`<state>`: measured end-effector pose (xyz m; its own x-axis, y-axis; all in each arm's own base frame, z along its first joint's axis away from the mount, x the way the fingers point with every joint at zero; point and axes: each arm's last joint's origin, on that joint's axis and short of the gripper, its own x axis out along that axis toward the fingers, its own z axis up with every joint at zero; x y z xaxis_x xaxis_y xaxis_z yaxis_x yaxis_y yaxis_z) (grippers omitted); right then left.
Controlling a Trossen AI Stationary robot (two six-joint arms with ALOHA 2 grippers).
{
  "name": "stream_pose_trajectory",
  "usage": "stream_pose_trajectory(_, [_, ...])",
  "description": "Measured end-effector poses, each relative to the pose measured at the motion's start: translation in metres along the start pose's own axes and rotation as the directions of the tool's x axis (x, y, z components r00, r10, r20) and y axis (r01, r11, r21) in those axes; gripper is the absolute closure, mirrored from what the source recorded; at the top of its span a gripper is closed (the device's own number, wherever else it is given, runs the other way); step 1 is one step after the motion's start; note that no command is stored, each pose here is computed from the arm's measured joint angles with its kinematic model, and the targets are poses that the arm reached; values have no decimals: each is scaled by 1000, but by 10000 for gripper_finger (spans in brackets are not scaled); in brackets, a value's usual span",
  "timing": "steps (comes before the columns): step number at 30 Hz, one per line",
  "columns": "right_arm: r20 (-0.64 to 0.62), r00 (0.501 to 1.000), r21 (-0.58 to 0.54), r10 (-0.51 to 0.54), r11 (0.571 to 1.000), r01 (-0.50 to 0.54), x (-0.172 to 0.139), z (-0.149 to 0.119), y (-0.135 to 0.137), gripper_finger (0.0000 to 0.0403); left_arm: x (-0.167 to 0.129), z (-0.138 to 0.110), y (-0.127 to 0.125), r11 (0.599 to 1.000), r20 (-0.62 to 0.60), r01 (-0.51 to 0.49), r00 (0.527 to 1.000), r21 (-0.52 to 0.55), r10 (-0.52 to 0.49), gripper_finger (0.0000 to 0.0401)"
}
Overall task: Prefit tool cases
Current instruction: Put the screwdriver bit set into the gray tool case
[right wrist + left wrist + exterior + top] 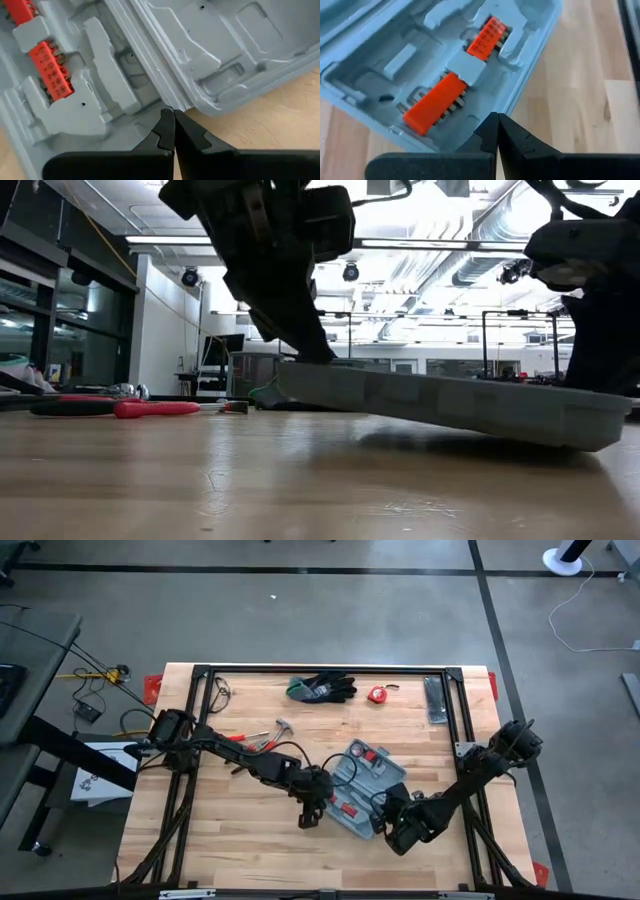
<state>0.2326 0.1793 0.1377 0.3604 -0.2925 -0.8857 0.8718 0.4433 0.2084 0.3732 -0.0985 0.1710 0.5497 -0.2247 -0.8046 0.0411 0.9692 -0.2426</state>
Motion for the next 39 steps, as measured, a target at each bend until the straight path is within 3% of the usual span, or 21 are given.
stream_pose_trajectory(9, [-3, 1000, 12, 12, 1000, -12, -1, 0, 1, 403, -9, 3, 0, 1000, 13, 4, 1000, 7, -4, 401])
stream_pose_trajectory(22, [2, 999, 15, 38, 999, -38, -6, -1, 1, 403, -20, 2, 18, 997, -46, -74, 996, -4, 74, 401])
stream_pose_trajectory(33, [-21, 994, 43, 107, 993, -106, -35, -25, 8, 403, -22, -4, 34, 991, -128, -132, 983, 5, 132, 401])
stream_pose_trajectory(39, [-78, 991, 41, 111, 993, -108, -56, -43, 5, 403, -14, -18, 39, 994, -134, -97, 987, -44, 90, 401])
